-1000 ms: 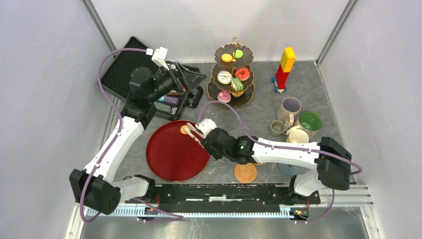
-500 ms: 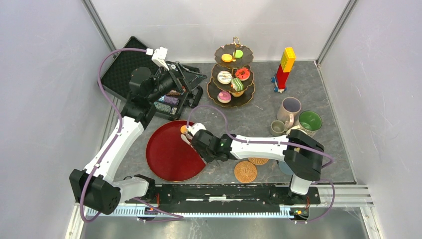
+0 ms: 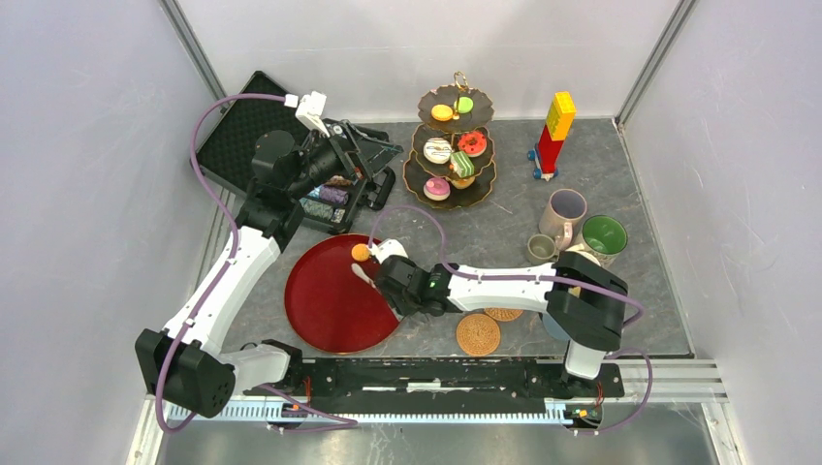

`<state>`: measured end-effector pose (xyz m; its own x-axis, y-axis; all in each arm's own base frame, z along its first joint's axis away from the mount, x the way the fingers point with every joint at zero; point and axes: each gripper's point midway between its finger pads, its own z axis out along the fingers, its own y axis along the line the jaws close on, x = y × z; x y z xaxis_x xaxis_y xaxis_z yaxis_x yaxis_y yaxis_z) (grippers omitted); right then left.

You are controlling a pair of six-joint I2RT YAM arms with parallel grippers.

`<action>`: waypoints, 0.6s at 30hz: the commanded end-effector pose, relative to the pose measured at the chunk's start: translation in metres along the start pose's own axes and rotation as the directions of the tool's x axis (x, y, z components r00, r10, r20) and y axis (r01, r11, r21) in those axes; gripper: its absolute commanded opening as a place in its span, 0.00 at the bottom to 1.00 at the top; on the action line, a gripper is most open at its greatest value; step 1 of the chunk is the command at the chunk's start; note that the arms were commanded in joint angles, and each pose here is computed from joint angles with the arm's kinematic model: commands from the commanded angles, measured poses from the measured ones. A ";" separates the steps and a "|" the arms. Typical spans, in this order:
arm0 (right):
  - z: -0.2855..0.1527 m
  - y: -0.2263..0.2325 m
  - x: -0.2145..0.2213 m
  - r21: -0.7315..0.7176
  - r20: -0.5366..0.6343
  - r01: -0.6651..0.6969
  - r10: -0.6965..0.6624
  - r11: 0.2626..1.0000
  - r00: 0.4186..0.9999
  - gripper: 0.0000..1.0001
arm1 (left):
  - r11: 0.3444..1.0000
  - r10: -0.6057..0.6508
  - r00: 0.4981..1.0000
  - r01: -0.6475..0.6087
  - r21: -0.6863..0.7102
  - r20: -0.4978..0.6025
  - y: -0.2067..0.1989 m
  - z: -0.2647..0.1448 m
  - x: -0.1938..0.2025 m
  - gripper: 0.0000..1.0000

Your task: Serve the afternoon tea

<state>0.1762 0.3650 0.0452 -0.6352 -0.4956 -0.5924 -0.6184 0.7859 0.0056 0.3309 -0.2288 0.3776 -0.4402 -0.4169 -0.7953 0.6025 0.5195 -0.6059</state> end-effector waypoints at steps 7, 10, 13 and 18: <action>0.010 -0.002 -0.020 0.060 0.045 0.028 -0.030 0.998 0.999 0.57 | 0.999 -0.001 1.000 0.000 0.035 0.014 -0.011 0.000 -0.006 1.00; 0.013 -0.001 -0.023 0.069 0.037 0.049 -0.052 0.996 0.998 0.57 | 0.999 0.002 1.000 -0.002 0.037 0.016 -0.012 0.000 -0.007 1.00; 0.017 0.003 -0.027 0.063 0.027 0.066 -0.068 0.996 0.997 0.58 | 0.999 0.001 1.000 -0.002 0.037 0.016 -0.012 0.000 -0.007 1.00; 0.016 0.012 -0.034 0.031 0.027 0.074 -0.075 0.997 0.997 0.57 | 0.999 0.003 1.000 -0.004 0.038 0.017 -0.012 0.000 -0.007 1.00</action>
<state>0.1942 0.3832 0.0405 -0.5941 -0.5434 -0.5931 -0.6325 0.7711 -0.0729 0.3309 -0.2288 0.3776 -0.4402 -0.4169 -0.7953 0.6025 0.5195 -0.6059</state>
